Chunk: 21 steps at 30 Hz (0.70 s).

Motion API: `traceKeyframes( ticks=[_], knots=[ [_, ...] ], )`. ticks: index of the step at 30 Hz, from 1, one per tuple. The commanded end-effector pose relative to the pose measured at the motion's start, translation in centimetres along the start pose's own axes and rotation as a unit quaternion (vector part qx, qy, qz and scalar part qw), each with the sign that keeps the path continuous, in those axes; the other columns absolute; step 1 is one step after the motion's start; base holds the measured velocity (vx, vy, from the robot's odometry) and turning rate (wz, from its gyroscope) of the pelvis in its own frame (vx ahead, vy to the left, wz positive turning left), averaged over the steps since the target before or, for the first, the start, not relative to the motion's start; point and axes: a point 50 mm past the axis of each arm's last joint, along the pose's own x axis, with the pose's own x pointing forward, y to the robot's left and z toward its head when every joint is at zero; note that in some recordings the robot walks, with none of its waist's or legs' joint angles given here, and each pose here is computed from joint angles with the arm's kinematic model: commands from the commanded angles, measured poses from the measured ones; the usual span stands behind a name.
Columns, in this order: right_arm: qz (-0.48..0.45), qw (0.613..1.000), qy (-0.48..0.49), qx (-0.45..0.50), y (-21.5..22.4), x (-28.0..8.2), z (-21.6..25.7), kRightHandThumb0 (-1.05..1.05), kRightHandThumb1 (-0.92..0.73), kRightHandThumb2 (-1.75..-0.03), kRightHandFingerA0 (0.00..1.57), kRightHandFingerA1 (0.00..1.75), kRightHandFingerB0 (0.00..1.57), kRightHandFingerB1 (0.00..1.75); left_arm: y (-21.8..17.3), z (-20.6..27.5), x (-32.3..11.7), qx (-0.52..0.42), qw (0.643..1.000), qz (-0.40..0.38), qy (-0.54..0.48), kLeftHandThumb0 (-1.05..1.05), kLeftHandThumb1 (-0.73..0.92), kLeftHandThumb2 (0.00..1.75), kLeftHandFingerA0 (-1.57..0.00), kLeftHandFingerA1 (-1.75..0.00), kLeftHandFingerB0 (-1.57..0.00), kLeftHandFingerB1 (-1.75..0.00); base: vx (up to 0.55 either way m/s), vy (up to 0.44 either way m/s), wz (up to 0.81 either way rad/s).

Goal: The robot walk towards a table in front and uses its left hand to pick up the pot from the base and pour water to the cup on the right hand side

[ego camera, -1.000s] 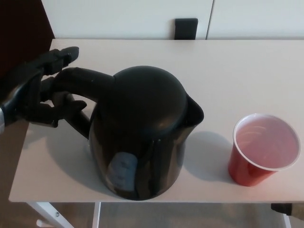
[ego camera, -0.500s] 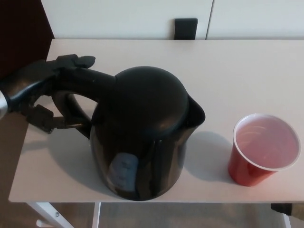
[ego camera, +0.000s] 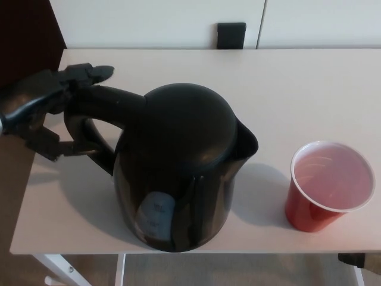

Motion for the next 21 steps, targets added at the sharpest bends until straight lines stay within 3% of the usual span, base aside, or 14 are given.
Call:
traceKeyframes(
  ticks=[1, 6, 7, 9, 10, 18, 21],
  knots=[
    [-0.012, 0.999, -0.046, -0.011, -0.5, 0.1, 2.3, -0.21, -0.65, -0.72, 0.52, 0.75, 0.39, 0.61, 1.1, -0.8, -1.4, 0.011, 1.0, 0.001, -0.004, -0.76, 0.45, 0.55, 0.0, 0.0, 0.0, 0.0, 0.0, 0.0, 0.0],
    [-0.013, 0.999, -0.042, -0.005, -0.5, 0.1, 2.3, -0.22, -0.64, -0.71, 0.52, 0.75, 0.41, 0.62, 1.9, -1.4, -2.1, 0.022, 1.0, 0.01, 0.008, -0.8, 0.45, 0.55, 0.0, 0.0, 0.0, 0.0, 0.0, 0.0, 0.0],
    [-0.007, 0.999, -0.043, -0.006, -0.5, 0.1, 2.2, -0.22, -0.65, -0.73, 0.49, 0.73, 0.41, 0.63, 2.6, -2.1, -2.9, 0.013, 1.0, 0.019, 0.021, -0.74, 0.34, 0.7, 0.0, 0.0, 0.0, 0.0, 0.0, 0.0, 0.0],
    [-0.005, 0.999, -0.043, -0.006, -0.4, 0.1, 2.1, -0.22, -0.65, -0.73, 0.49, 0.73, 0.41, 0.63, 2.9, -2.4, -3.3, 0.009, 0.999, 0.022, 0.025, -0.74, 0.34, 0.7, 0.0, 0.0, 0.0, 0.0, 0.0, 0.0, 0.0],
    [-0.006, 0.999, -0.044, -0.006, -0.4, 0.1, 2.1, -0.22, -0.65, -0.73, 0.5, 0.74, 0.41, 0.63, 3.2, -2.6, -3.6, 0.009, 0.999, 0.027, 0.027, -0.69, 0.4, 0.8, 0.0, -0.06, 0.0, 0.0, 0.0, 0.0, 0.0],
    [-0.011, 0.999, -0.03, 0.003, -0.6, 0.0, 1.0, -0.21, -0.64, -0.74, 0.52, 0.76, 0.41, 0.61, 4.9, -4.4, -6.4, -0.013, 0.998, 0.052, 0.042, -0.71, 0.4, 0.81, 0.0, -0.06, 0.0, 0.0, 0.0, 0.0, 0.0],
    [-0.013, 1.0, -0.019, 0.004, -0.9, -0.3, -0.1, -0.2, -0.66, -0.74, 0.51, 0.75, 0.39, 0.61, 5.2, -6.2, -9.6, -0.034, 0.995, 0.074, 0.05, -0.73, 0.41, 0.82, 0.0, -0.05, 0.0, 0.0, 0.0, 0.0, 0.0]
  ],
)
